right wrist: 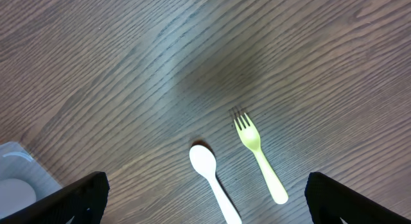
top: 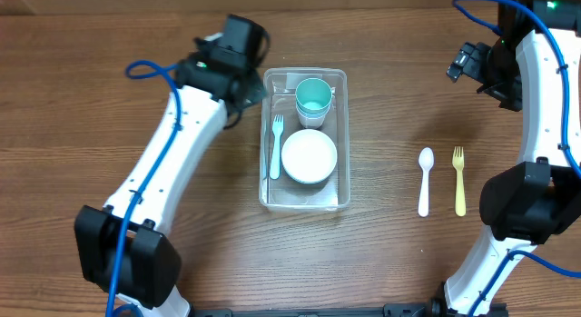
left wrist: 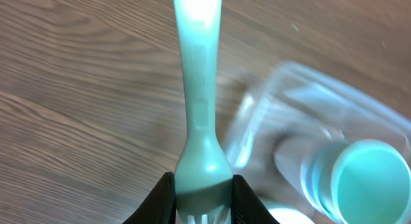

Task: Pack container
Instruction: 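Lift the white fork and carry it toward the container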

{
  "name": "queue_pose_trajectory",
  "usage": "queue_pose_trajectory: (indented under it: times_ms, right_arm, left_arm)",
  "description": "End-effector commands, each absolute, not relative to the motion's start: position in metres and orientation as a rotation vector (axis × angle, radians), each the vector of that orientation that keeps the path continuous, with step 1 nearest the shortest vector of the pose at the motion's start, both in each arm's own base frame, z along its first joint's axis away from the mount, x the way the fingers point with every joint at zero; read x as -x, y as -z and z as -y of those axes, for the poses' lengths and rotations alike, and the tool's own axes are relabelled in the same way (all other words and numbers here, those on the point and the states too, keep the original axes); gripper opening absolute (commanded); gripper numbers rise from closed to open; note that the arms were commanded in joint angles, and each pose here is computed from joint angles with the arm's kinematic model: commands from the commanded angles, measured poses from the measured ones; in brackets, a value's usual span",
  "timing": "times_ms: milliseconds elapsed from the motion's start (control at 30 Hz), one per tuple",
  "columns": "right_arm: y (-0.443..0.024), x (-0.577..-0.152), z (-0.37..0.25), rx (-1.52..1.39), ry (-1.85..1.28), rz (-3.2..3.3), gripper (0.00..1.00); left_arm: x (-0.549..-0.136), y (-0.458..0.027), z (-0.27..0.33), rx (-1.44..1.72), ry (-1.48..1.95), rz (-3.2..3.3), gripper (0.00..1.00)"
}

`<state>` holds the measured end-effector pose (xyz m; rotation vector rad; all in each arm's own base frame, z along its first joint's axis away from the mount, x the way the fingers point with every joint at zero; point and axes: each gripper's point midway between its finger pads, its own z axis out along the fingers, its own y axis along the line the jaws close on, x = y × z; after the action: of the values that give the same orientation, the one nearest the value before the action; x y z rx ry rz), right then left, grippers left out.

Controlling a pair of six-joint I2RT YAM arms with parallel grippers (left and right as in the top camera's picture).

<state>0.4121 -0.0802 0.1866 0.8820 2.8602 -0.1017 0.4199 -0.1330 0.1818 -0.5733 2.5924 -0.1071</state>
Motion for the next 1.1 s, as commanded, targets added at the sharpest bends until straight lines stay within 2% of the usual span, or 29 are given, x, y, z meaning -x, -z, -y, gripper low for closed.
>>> queue_pose_trajectory:
  times_ms: [0, 200, 633, 667, 700, 733, 800, 867, 933, 1067]
  right_arm:
    - [-0.209, -0.413, 0.081, -0.874, 0.09, -2.795, 1.0]
    - [-0.209, -0.413, 0.081, -0.874, 0.09, -2.795, 1.0]
    - [-0.209, -0.413, 0.081, -0.874, 0.09, -2.795, 1.0]
    - [-0.209, -0.413, 0.081, -0.874, 0.09, -2.795, 1.0]
    - [-0.209, -0.413, 0.081, -0.874, 0.09, -2.795, 1.0]
    - [-0.209, -0.413, 0.081, -0.874, 0.09, -2.795, 1.0]
    - [-0.209, -0.413, 0.081, -0.874, 0.09, -2.795, 1.0]
    - [-0.209, -0.413, 0.081, -0.874, 0.09, -2.795, 1.0]
    - [-0.209, -0.413, 0.081, -0.874, 0.09, -2.795, 1.0]
    - [-0.209, -0.414, 0.081, -0.873, 0.09, -2.793, 1.0]
  left_arm:
    - [-0.412, -0.202, 0.158, 0.466, 0.137, -2.567, 0.19]
    - [-0.397, -0.198, 0.187, 0.346, 0.144, -2.604, 0.19]
    - [-0.385, -0.18, 0.195, 0.262, 0.101, -2.675, 0.19]
    - [-0.385, -0.18, 0.194, 0.262, 0.099, -2.676, 0.22]
    - [-0.385, -0.18, 0.194, 0.262, 0.098, -2.677, 0.36]
    - [-0.384, -0.18, 0.195, 0.261, 0.1, -2.678, 0.54]
    - [-0.383, -0.18, 0.198, 0.257, 0.122, -2.687, 0.66]
    - [-0.383, -0.18, 0.199, 0.255, 0.131, -2.687, 0.7]
    - [-0.385, -0.18, 0.199, 0.244, 0.128, -2.682, 0.7]
    - [-0.385, -0.181, 0.199, 0.222, 0.122, -2.682, 0.65]
